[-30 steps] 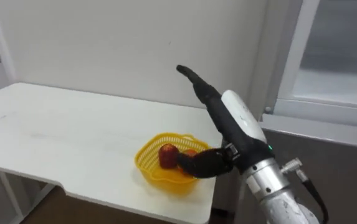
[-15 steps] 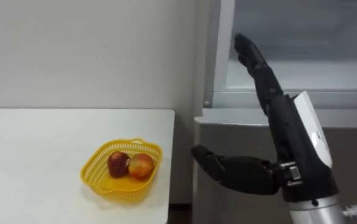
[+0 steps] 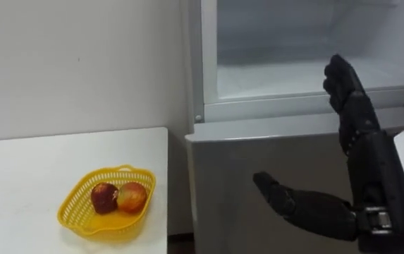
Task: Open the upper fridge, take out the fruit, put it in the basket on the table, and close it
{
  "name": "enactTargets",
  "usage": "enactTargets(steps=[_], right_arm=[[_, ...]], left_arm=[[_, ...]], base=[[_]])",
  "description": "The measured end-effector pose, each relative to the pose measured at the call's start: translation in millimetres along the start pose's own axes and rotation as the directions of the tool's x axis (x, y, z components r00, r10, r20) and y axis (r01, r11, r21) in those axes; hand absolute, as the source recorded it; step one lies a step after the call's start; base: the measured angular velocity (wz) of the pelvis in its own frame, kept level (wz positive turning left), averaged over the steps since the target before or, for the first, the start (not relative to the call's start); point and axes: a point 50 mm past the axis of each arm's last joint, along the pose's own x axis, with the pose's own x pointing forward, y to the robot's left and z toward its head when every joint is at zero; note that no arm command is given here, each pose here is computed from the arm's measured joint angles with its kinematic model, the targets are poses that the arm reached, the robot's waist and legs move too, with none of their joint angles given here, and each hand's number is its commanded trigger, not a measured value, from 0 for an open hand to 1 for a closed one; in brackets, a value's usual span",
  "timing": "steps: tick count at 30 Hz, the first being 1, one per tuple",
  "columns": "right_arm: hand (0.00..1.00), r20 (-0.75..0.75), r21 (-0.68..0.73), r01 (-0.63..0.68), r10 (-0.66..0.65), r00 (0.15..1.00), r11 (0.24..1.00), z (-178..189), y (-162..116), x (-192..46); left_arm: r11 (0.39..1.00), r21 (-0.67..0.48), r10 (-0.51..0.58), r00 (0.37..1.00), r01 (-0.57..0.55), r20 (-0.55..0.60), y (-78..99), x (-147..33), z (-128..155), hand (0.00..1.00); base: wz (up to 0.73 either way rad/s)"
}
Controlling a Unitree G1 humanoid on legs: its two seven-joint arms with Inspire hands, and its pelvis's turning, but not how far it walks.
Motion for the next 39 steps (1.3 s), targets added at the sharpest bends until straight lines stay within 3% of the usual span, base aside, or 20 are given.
enactTargets(steps=[9,14,21,26,29,32,35,37,39], right_arm=[[0.0,-0.299,-0.103,-0.069,0.036,0.954,0.992,-52,-3,-47],[0.0,-0.454,-0.147,-0.063,-0.011,0.891,0.987,-84,-6,-71],[0.0,-0.71,-0.234,0.011,-0.179,0.681,0.972,-125,-23,-140],[0.0,-0.766,-0.267,0.124,-0.288,0.575,0.956,-134,-36,-159],[0.0,-0.814,-0.296,0.187,-0.35,0.464,0.937,-142,-45,-177],[0.0,-0.869,-0.332,0.136,-0.359,0.342,0.933,-153,-49,-207],[0.0,-0.93,-0.352,0.022,-0.352,0.109,0.936,-161,-56,-261],[0.0,-0.938,-0.329,-0.068,-0.335,-0.09,0.942,-156,-63,-304],[0.0,-0.929,-0.283,-0.118,-0.302,-0.212,0.952,-149,-64,-328]], left_arm=[[1.0,0.0,-0.001,1.0,0.001,-0.001,-0.2,0.1,0,0.0],[1.0,-0.012,0.009,1.0,-0.009,0.011,1.7,1.0,5,0.0],[0.998,-0.044,0.034,0.999,-0.034,-0.003,1.0,-0.5,-1,0.0],[0.997,-0.06,0.042,0.999,-0.043,-0.018,0.1,-1.9,-7,0.0],[0.997,-0.065,0.044,0.999,-0.045,-0.016,0.3,-2.3,-6,0.0],[0.997,-0.07,0.041,0.999,-0.043,-0.024,-2.6,-3.9,-10,0.0],[0.995,-0.082,0.052,0.998,-0.055,-0.039,-1.8,-3.5,-11,0.0],[0.993,-0.096,0.065,0.997,-0.07,-0.052,1.2,-3.1,-11,0.0],[0.992,-0.107,0.055,0.995,-0.064,-0.081,0.4,-3.6,-16,0.0]], base=[[-0.08],[-0.01],[0.01],[0.01],[0.0],[0.0],[0.1],[0.2],[-0.04]])
